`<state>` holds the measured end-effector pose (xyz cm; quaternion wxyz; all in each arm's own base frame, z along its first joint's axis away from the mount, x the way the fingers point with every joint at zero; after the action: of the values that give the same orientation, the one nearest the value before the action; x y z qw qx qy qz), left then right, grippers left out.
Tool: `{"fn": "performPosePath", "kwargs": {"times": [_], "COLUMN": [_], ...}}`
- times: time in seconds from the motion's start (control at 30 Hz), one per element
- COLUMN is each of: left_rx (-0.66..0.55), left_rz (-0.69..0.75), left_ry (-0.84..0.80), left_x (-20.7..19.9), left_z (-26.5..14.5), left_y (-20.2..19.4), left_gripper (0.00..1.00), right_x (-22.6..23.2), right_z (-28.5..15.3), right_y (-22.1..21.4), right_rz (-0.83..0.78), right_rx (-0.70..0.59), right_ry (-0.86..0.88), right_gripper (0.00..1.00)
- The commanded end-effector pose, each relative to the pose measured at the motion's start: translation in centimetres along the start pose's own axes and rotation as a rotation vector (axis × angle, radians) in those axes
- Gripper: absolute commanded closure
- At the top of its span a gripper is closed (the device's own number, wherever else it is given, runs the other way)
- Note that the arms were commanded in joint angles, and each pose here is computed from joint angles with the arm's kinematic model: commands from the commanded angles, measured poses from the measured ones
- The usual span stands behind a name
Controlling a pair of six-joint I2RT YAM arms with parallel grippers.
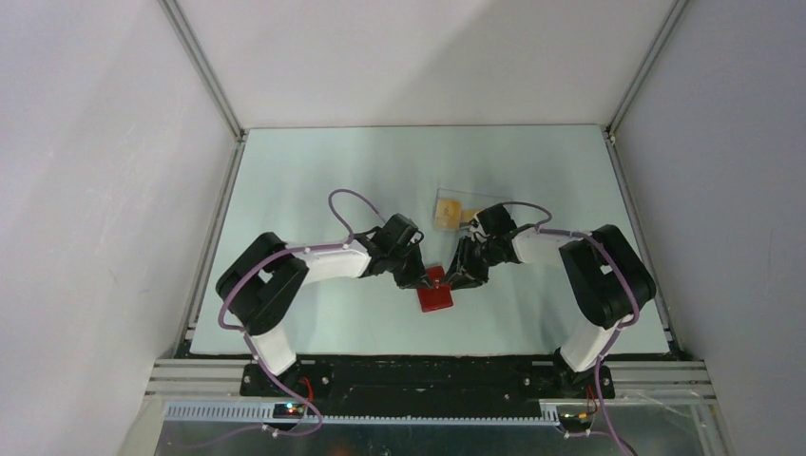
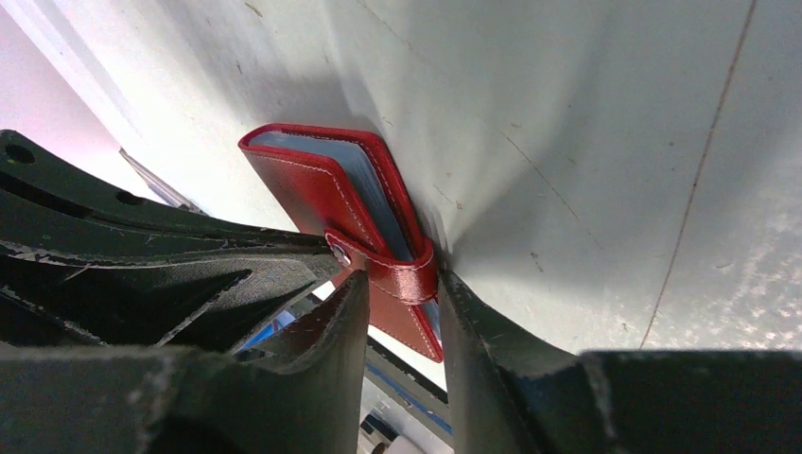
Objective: Put the credit cards into the card holder
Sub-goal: Close the card holder at the center of the board.
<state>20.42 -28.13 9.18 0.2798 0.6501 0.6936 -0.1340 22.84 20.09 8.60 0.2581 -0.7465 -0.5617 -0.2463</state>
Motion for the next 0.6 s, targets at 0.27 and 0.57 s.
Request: {"fn": "performPosePath", "kwargs": {"times": [0.27,0.57], "left_rx": [0.022,-0.004], "left_rz": [0.008,0.011], "left_ry": [0.118,0.129], "left_x": [2.02,1.83], "left_z": [1.55,0.94], "left_y": [-0.45,0.13], "left_gripper": [1.00,1.00], "right_x": [0.58,0.68], "right_z": [0.23,-0.15], "right_y": [0.05,0.19], "right_rz": [-0.064,-0.081], "right_rx": [0.011,-0.020], "right_ry": [0.039,0.027], "right_gripper": [0.65,0.63]}}
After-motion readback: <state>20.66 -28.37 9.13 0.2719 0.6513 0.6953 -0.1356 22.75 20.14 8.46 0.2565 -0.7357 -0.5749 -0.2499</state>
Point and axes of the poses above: each gripper's point midway between its finger pads, its own z axis out along the fingers, its own x axis along the line the jaws close on, y = z × x, the point moved 8 cm from there along -z, back along the fingers, and after that the axes turned 6 degrees about z, right-handed, at the moved point
